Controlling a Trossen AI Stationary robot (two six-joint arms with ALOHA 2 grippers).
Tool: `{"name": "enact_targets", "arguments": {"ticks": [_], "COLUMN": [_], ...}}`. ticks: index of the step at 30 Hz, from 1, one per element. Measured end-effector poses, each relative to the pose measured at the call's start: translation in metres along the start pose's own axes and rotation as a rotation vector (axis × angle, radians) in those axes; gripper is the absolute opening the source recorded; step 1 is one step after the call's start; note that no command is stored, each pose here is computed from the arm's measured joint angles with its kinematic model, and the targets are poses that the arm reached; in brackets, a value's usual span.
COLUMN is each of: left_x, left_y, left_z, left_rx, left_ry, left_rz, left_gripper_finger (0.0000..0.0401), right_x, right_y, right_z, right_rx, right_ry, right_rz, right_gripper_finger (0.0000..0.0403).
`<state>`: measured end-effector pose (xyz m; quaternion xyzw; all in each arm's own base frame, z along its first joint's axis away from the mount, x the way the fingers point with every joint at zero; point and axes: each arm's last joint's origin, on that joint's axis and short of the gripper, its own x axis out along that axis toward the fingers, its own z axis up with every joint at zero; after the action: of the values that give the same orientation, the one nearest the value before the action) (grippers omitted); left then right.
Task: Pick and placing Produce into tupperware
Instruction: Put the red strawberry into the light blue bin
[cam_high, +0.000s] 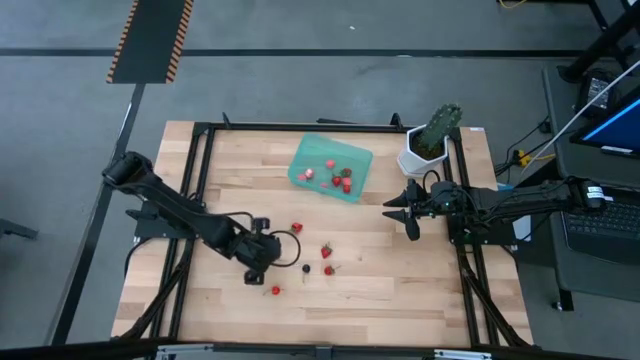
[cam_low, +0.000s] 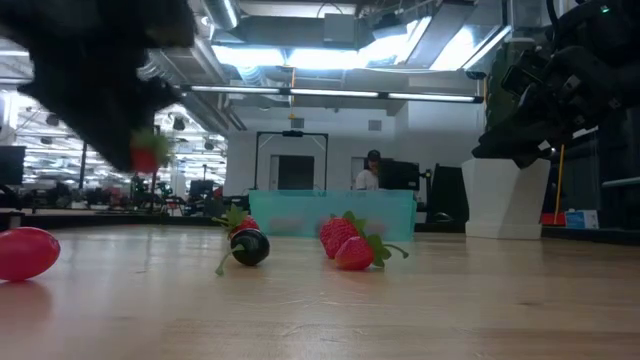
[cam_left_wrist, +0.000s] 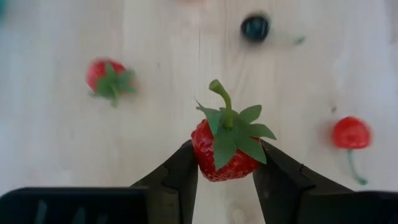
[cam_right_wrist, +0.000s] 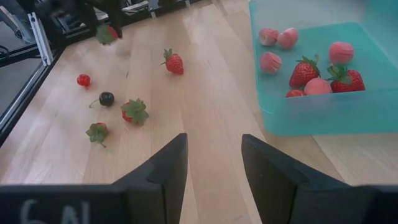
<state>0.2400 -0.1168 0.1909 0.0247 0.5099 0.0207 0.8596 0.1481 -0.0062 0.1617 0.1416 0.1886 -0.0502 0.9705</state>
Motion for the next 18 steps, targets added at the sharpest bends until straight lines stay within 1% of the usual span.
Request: {"name": "enact_targets", "arguments": {"ticks": [2, 11, 15, 18], "left_x": [-0.012, -0.064, -0.070, -0.065], "left_y": [0.001, 0.015, 0.027, 0.035], "left_z": [0.001, -0.009, -0.022, -0.037], "left_rx": [0.005, 0.015, 0.014, -0.008], "left_ry": [-0.044, -0.181, -0.236, -0.261], "left_rz": [0.001, 0.083, 0.140, 0.139], "left_gripper_finger": [0.0122, 0.0122, 0.0121, 0.0121], "right_x": [0.000, 0.000, 0.000, 0.000], "right_y": [0.000, 0.000, 0.000, 0.000], "right_z": [0.000, 0.000, 0.000, 0.000], "right_rx": [-0.001, -0.001, -0.002, 0.000], "right_ry": [0.000, 0.001, 0.001, 0.001], "right_rz": [0.000, 0.000, 0.000, 0.000], "right_gripper_finger": [0.0154, 0.0154, 0.0154, 0.0154]}}
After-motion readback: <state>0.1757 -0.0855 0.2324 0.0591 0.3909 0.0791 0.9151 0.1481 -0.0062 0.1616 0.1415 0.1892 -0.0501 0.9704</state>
